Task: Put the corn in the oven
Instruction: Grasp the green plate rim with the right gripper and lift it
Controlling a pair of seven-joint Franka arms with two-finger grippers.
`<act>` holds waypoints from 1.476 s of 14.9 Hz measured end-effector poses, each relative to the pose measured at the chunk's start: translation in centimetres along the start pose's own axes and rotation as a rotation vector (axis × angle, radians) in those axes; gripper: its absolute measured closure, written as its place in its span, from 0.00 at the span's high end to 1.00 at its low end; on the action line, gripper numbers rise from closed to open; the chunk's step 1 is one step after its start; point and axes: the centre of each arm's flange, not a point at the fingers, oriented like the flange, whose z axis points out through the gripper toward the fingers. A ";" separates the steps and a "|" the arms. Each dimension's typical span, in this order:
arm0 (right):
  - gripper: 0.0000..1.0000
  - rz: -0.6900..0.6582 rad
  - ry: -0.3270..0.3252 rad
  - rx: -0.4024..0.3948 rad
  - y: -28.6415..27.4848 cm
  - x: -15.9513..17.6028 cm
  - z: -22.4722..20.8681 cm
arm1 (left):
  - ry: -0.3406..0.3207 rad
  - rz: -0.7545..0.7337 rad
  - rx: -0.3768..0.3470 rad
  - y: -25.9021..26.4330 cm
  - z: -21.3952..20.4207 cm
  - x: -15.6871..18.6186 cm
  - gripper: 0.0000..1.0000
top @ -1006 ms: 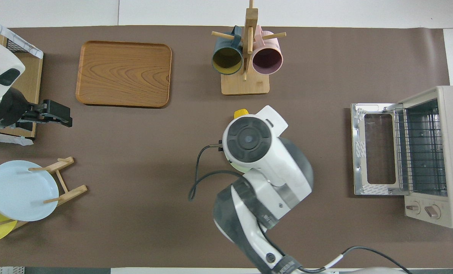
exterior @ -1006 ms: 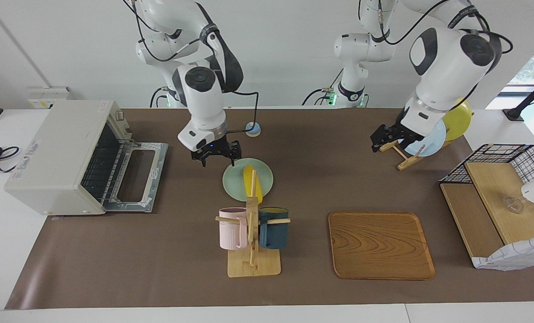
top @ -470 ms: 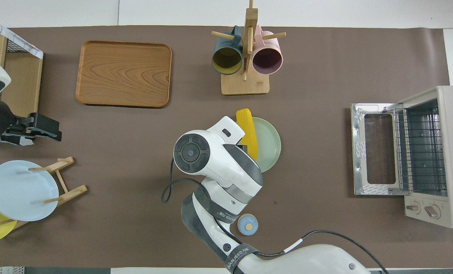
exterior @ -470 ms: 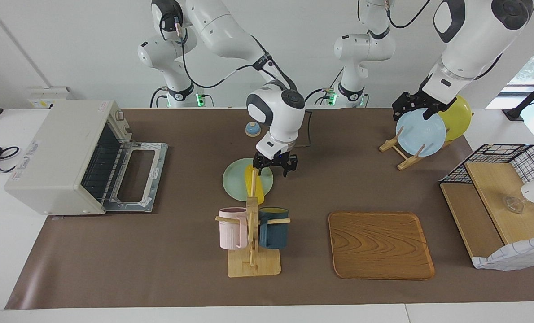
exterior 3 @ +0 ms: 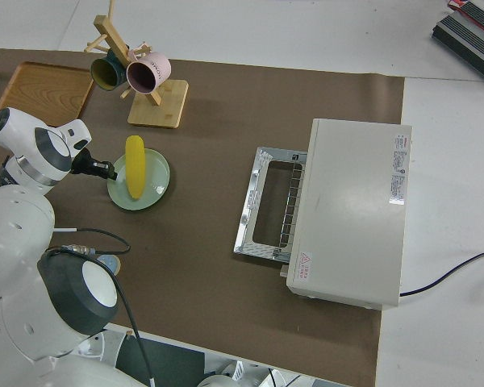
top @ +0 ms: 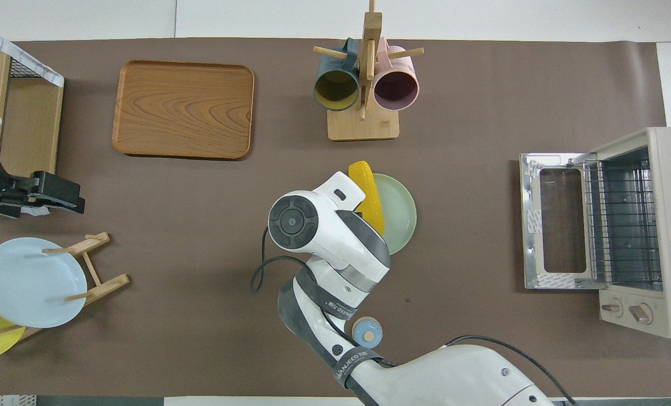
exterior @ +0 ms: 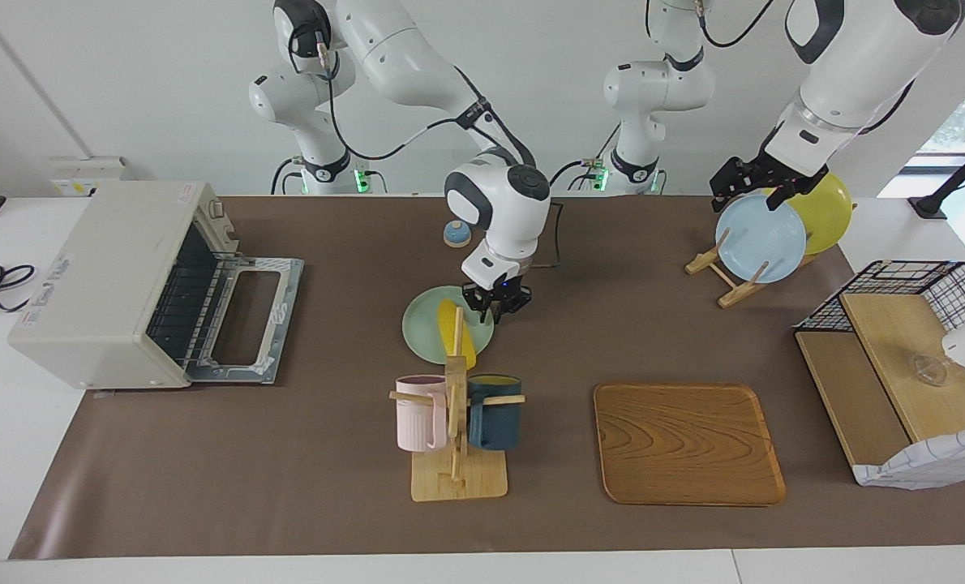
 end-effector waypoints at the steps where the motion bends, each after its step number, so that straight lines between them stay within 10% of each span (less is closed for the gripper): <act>1: 0.23 -0.005 -0.005 -0.002 -0.1 -0.3 0.2 | 0.001 0.001 -0.001 0.1 0.0 0.0 1.00; 6: 0.22 -0.014 -0.019 -0.012 -0.1 -1.2 1.0 | 0.000 0.003 -0.002 0.2 0.0 0.0 1.00; 9: 0.03 -0.013 -0.015 -0.010 0.2 -1.1 0.6 | 0.000 0.006 -0.002 0.3 0.0 0.0 1.00; 22: 0.03 -0.090 -0.108 -0.184 7.5 2.7 -2.8 | 0.006 0.019 -0.001 1.1 0.0 0.0 1.00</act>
